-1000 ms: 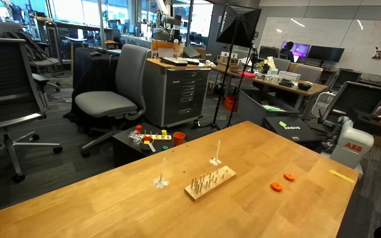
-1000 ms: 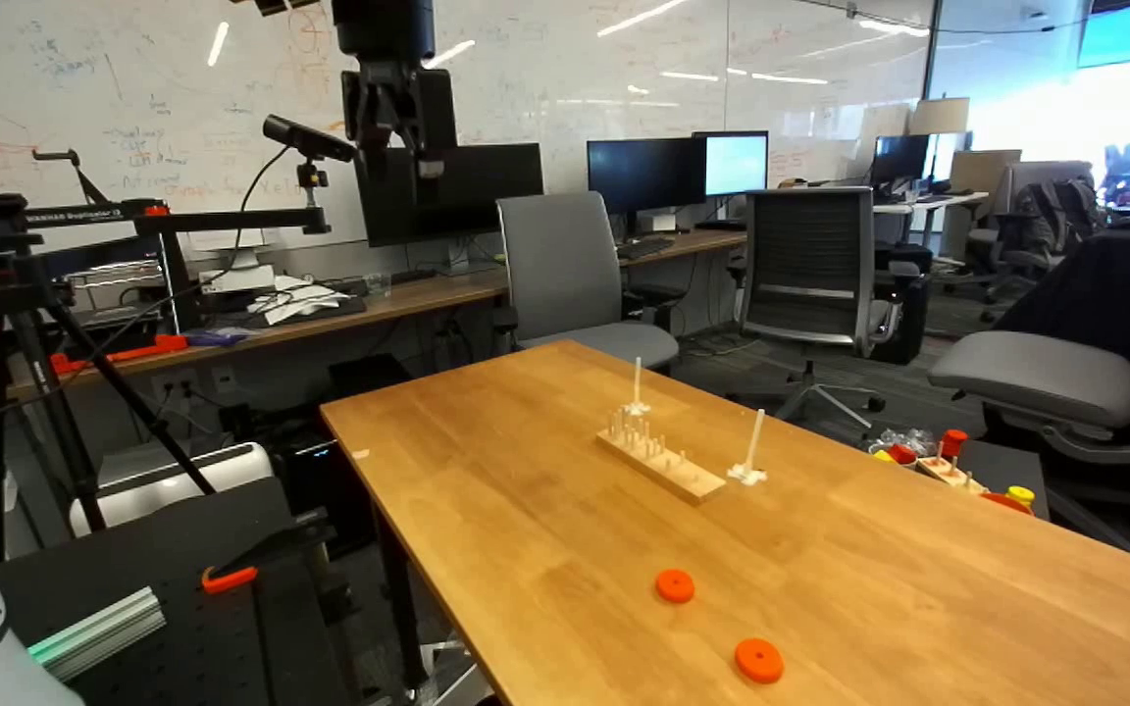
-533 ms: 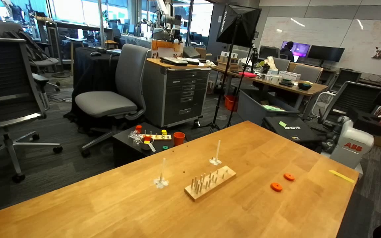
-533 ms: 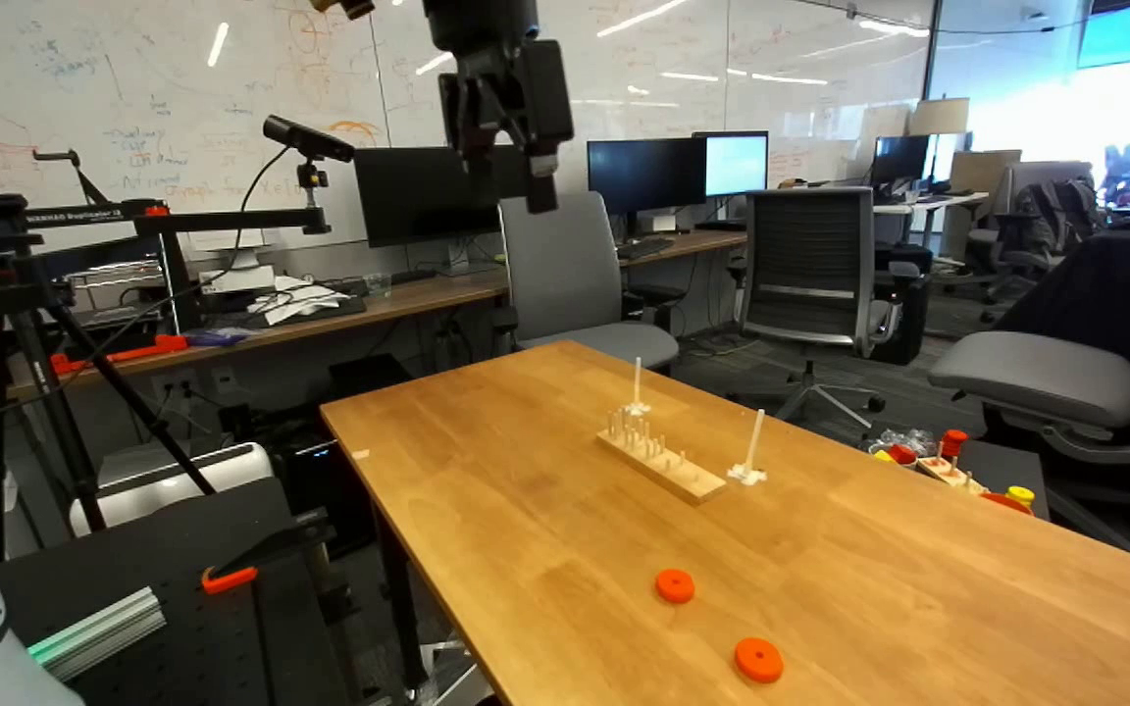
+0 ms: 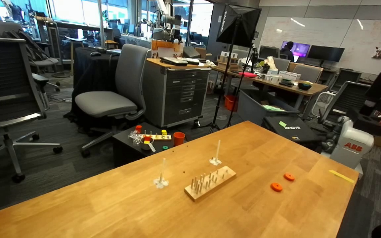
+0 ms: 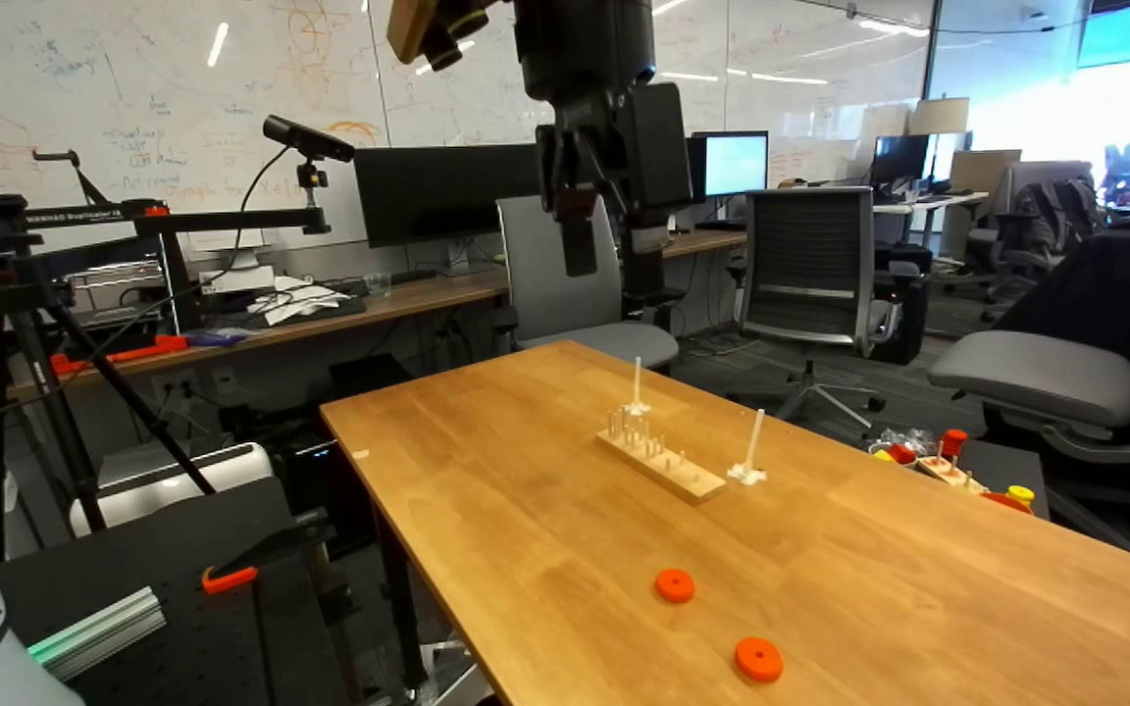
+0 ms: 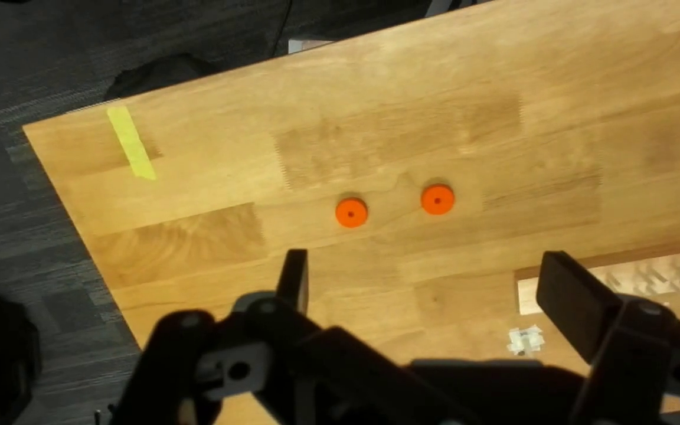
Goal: Put the yellow rings on the wooden rack- on top of each other
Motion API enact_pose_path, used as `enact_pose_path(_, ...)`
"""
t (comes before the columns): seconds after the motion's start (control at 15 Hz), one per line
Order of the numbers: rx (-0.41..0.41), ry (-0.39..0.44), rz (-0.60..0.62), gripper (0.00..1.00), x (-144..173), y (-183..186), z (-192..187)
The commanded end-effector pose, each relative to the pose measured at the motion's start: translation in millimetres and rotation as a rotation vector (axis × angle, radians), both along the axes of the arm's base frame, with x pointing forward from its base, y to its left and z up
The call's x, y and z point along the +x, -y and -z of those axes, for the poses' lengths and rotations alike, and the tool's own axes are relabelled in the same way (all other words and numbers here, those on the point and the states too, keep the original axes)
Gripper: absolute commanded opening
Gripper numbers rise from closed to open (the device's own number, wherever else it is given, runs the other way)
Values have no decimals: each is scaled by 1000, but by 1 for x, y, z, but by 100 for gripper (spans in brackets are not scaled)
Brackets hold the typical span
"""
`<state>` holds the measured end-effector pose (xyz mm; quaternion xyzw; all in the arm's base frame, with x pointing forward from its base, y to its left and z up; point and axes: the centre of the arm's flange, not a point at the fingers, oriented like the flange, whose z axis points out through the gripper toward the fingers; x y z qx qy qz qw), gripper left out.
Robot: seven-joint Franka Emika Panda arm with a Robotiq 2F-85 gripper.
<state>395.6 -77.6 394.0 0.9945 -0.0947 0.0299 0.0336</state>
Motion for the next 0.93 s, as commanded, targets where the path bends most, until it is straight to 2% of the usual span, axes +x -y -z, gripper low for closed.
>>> enact_pose_path(0.0, -4, -58, 34, 100, 12, 5, 39)
enact_pose_path(0.47, 0, -175, 173, 100, 42, 2, 153)
enact_pose_path(0.87, 10, -170, 272, 100, 86, -16, 211)
